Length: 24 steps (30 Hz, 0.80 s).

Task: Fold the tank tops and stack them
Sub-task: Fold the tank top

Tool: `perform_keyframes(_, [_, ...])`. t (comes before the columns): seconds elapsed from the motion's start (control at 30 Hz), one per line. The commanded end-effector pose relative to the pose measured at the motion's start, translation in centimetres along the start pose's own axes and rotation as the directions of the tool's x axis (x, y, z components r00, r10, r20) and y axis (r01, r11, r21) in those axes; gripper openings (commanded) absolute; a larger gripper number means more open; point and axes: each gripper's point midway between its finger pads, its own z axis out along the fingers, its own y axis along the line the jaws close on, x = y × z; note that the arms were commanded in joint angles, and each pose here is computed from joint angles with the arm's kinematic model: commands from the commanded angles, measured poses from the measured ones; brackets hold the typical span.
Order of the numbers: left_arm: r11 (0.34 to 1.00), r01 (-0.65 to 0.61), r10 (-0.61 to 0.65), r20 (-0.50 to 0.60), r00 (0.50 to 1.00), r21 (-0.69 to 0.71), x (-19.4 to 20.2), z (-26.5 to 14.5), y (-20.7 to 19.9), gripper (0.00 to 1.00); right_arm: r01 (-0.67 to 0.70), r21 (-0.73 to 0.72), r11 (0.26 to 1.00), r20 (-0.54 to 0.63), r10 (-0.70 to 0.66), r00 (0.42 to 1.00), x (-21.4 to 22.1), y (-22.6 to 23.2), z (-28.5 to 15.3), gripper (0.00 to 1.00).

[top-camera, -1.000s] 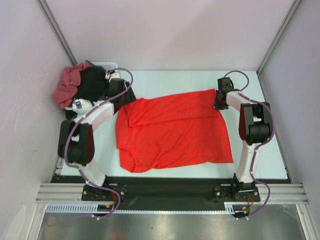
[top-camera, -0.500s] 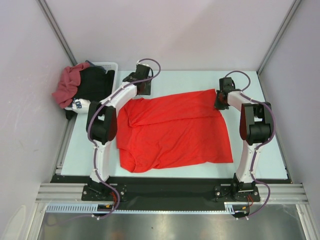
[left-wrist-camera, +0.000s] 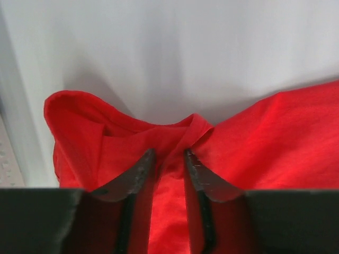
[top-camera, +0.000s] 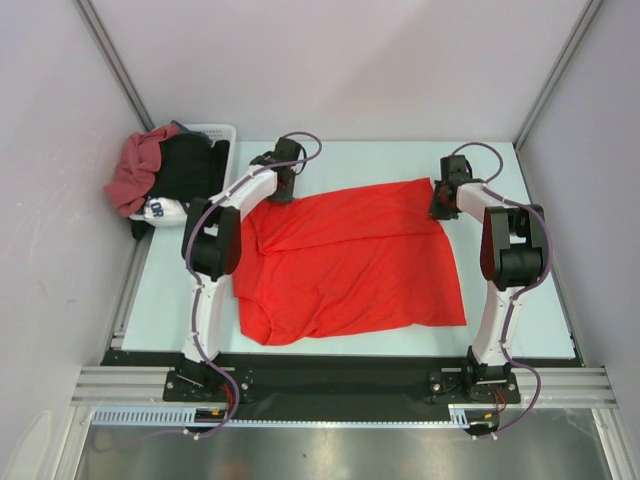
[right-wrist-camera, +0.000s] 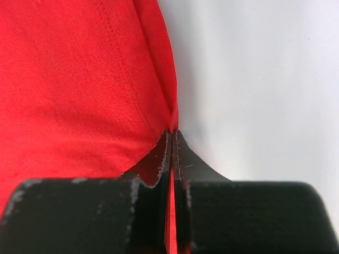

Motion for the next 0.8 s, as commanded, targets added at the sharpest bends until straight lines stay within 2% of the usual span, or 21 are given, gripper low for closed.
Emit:
perform_keyframes(0.0, [0.997, 0.035, -0.035, 0.006, 0.999, -0.063, -0.8, -0.4, 1.4, 0.29, 0.007, 0.095, 0.995, -0.105, 0.003, 0.994, 3.2, -3.0, -0.3, 0.00])
perform_keyframes(0.1, [0.987, 0.156, -0.155, 0.019, 0.988, -0.049, -1.0, -0.6, 3.2, 0.15, -0.016, 0.142, 0.990, -0.098, 0.030, 0.995, 3.2, -4.3, -0.5, 0.00])
perform_keyframes(0.13, [0.972, 0.232, -0.231, 0.032, 0.972, -0.036, -1.4, -0.3, 4.6, 0.13, -0.039, 0.152, 0.988, -0.094, 0.053, 0.994, 3.2, -4.8, -0.5, 0.00])
perform_keyframes(0.27, [0.926, 0.377, -0.376, 0.041, 0.926, -0.033, -0.7, -0.6, 8.0, 0.11, -0.131, 0.197, 0.972, -0.050, 0.144, 0.988, 2.7, -7.9, -1.3, 0.00])
perform_keyframes(0.33, [0.900, 0.434, -0.428, 0.107, 0.897, -0.036, -1.6, -1.9, 9.6, 0.11, -0.166, 0.220, 0.961, -0.041, 0.179, 0.983, 3.0, -9.4, -1.6, 0.00])
perform_keyframes(0.43, [0.848, 0.530, -0.522, 0.140, 0.841, -0.021, 0.4, -2.5, 10.8, 0.19, -0.216, 0.259, 0.941, -0.002, 0.224, 0.975, 2.9, -11.4, -2.5, 0.00])
perform_keyframes(0.47, [0.840, 0.543, -0.537, 0.173, 0.826, 0.015, -0.3, -3.7, 10.9, 0.27, -0.230, 0.265, 0.937, 0.011, 0.235, 0.972, 2.8, -11.7, -2.7, 0.00])
perform_keyframes(0.5, [0.838, 0.544, -0.542, 0.181, 0.821, 0.044, -0.3, -4.0, 10.6, 0.49, -0.241, 0.258, 0.936, 0.027, 0.242, 0.970, 2.5, -11.8, -3.1, 0.00])
perform_keyframes(0.57, [0.833, 0.543, -0.552, 0.197, 0.810, 0.102, -0.6, -4.4, 9.8, 0.64, -0.254, 0.280, 0.926, 0.038, 0.254, 0.967, 2.8, -12.7, -3.4, 0.00])
perform_keyframes(0.63, [0.834, 0.540, -0.551, 0.197, 0.811, 0.111, -0.6, -4.6, 9.8, 0.72, -0.278, 0.320, 0.906, 0.061, 0.273, 0.960, 2.5, -14.2, -3.8, 0.00])
perform_keyframes(0.77, [0.845, 0.499, -0.531, 0.192, 0.825, 0.190, -1.8, -5.5, 8.7, 0.78, -0.313, 0.333, 0.889, 0.090, 0.301, 0.949, 1.7, -15.3, -4.6, 0.00])
